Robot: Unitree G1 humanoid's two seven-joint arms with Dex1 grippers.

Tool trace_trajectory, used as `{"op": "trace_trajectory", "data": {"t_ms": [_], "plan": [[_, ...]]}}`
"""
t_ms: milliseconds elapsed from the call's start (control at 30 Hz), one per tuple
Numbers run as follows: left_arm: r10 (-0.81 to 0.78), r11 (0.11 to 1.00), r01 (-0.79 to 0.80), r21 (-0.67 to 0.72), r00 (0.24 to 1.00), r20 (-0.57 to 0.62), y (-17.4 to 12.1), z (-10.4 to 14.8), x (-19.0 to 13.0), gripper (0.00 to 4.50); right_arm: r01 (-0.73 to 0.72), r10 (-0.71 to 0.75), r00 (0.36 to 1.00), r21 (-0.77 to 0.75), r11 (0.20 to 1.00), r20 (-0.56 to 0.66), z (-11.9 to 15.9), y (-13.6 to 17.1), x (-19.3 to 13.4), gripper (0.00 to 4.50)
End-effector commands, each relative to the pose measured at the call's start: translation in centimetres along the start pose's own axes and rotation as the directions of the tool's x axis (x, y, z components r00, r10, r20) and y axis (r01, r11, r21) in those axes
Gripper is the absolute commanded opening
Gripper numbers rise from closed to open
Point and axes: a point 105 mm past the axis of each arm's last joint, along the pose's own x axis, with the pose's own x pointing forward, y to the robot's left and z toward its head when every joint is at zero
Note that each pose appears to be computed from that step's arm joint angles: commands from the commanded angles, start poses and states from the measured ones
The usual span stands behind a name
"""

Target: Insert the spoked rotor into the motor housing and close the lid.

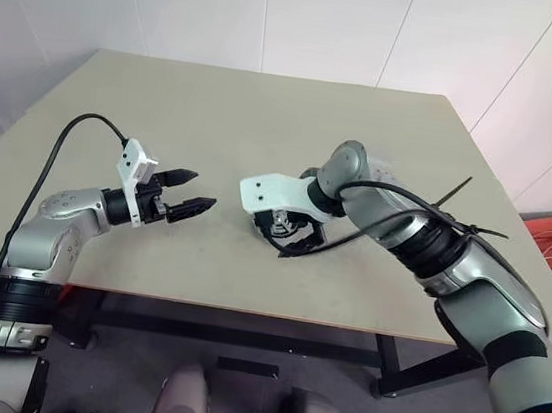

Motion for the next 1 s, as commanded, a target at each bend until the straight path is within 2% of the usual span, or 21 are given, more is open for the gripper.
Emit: {"op": "trace_trajectory", "data": {"t_ms": [33, 200, 333, 633, 1000], "plan": [[-0.015, 0.999, 0.014, 0.047, 1.000, 0.022, -0.1, 1.2, 0.1, 4.50, 0.010, -0.017, 0.999, -0.176, 0.984, -0.037, -0.1, -0.8, -0.3, 4.48], [-0.017, 0.999, 0.016, 0.045, 1.000, 0.025, -0.1, 1.4, 0.1, 4.50, 0.034, -0.057, 0.997, -0.378, 0.925, -0.050, -0.4, -2.6, 0.4, 4.48], [-0.014, 0.999, 0.013, 0.048, 1.000, 0.028, -0.1, 1.5, -0.1, 4.50, -0.009, -0.038, 0.995, -0.454, 0.891, -0.094, -1.2, -2.9, 0.9, 4.48], [-0.007, 0.999, 0.005, 0.051, 1.000, 0.030, -0.1, 1.6, -0.3, 4.50, -0.147, 0.103, 0.988, -0.460, 0.875, -0.119, -2.5, -0.9, 1.7, 4.48], [-0.010, 0.999, 0.009, 0.053, 0.999, 0.034, -0.3, 1.6, -0.3, 4.50, -0.168, 0.112, 0.982, -0.429, 0.887, -0.153, -4.4, -0.4, 2.5, 4.48]]}}
